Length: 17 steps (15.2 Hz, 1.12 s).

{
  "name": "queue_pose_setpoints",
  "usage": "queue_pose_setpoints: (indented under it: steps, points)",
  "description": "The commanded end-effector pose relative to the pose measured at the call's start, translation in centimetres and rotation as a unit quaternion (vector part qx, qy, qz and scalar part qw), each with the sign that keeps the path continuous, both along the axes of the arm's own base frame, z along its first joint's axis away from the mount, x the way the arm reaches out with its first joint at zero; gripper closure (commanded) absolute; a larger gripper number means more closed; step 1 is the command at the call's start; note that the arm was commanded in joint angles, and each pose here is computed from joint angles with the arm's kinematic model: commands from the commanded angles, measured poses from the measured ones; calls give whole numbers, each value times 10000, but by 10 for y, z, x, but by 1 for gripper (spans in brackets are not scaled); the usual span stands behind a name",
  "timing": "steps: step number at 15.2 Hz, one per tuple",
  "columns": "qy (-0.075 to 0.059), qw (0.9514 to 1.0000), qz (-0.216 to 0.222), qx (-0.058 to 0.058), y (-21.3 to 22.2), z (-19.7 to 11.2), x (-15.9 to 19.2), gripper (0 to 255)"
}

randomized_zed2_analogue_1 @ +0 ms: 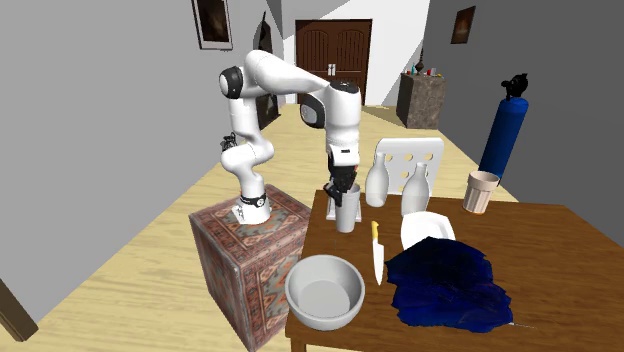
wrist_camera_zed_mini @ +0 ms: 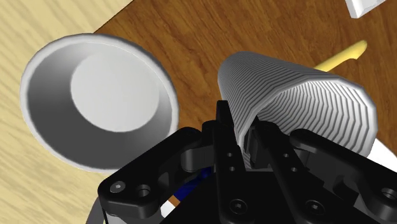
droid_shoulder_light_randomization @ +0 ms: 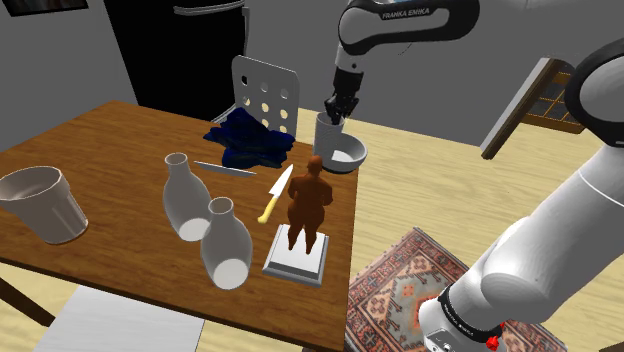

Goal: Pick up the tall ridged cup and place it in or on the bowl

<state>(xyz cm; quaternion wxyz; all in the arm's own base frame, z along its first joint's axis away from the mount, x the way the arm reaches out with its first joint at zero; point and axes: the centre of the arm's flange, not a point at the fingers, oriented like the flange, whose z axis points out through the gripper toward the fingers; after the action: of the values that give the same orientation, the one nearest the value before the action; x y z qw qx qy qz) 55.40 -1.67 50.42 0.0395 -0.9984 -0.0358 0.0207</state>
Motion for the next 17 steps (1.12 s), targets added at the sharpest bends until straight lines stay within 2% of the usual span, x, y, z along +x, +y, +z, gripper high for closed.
queue_pose_setpoints:
  steps: [1, 4, 17]
  points:
    - [1, 10000, 0, -1, -1, 11, 0, 255]
    - [1, 10000, 0, -1, -1, 24, 0, 255]
    - [1, 10000, 0, -1, -153, 64, 71, 255]
